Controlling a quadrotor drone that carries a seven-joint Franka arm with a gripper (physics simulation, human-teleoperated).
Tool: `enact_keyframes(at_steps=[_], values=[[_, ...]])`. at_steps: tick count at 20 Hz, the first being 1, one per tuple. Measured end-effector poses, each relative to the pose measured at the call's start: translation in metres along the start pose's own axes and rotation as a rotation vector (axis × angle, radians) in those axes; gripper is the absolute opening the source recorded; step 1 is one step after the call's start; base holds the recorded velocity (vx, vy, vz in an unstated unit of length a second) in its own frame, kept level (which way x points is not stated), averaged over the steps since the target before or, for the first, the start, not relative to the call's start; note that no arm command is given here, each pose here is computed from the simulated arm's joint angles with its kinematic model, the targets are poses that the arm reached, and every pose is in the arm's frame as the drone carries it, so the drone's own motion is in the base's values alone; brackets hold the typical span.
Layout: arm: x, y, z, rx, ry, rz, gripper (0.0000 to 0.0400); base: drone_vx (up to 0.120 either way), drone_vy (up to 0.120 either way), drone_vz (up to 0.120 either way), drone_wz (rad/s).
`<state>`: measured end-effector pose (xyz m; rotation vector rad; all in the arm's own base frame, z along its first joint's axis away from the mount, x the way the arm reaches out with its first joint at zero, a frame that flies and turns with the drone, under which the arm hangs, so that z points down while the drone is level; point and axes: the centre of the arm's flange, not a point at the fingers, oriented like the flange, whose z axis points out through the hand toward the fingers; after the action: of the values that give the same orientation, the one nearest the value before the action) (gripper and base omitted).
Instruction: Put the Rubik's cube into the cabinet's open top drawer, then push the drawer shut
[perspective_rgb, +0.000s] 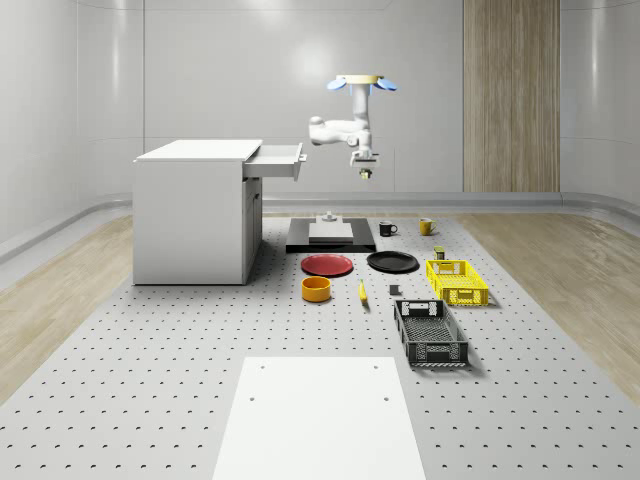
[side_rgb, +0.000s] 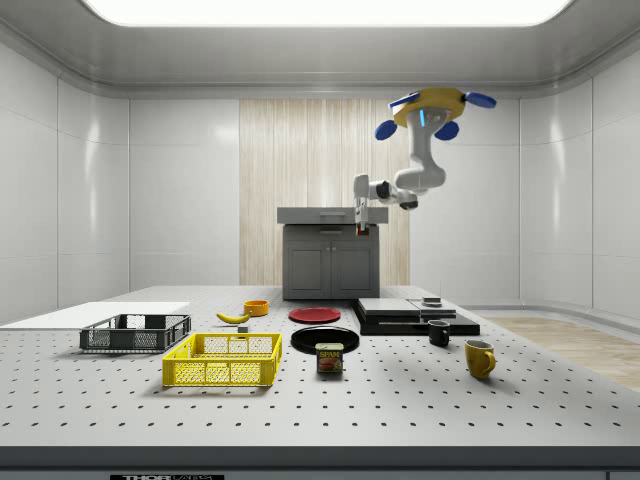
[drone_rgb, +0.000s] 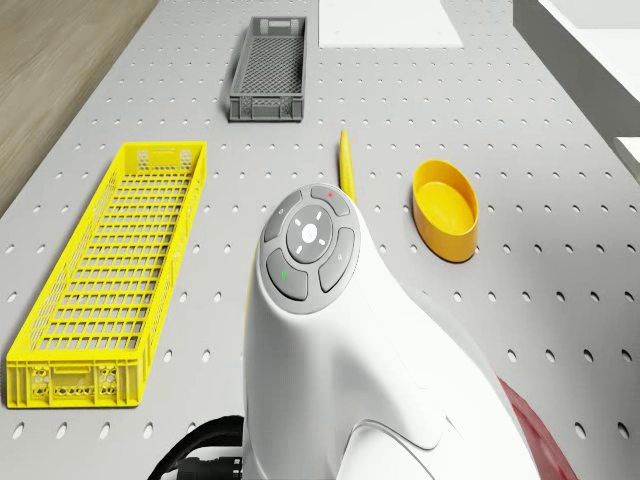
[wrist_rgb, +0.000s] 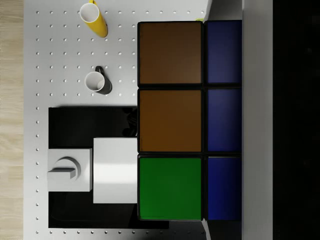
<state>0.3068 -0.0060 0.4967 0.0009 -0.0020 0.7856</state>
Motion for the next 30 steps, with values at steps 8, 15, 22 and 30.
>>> enact_keyframes(at_steps=[8,15,22,30], values=[[0.0,0.0,0.0,0.0,0.0,0.0,0.0325,0.0,-0.12,0.12,0.0],[0.0,0.0,0.0,0.0,0.0,0.0,0.0325,0.0,-0.12,0.12,0.0],[0.0,0.0,0.0,0.0,0.0,0.0,0.0325,0.0,-0.12,0.12,0.0],[0.0,0.0,0.0,0.0,0.0,0.0,0.0325,0.0,-0.12,0.12,0.0]])
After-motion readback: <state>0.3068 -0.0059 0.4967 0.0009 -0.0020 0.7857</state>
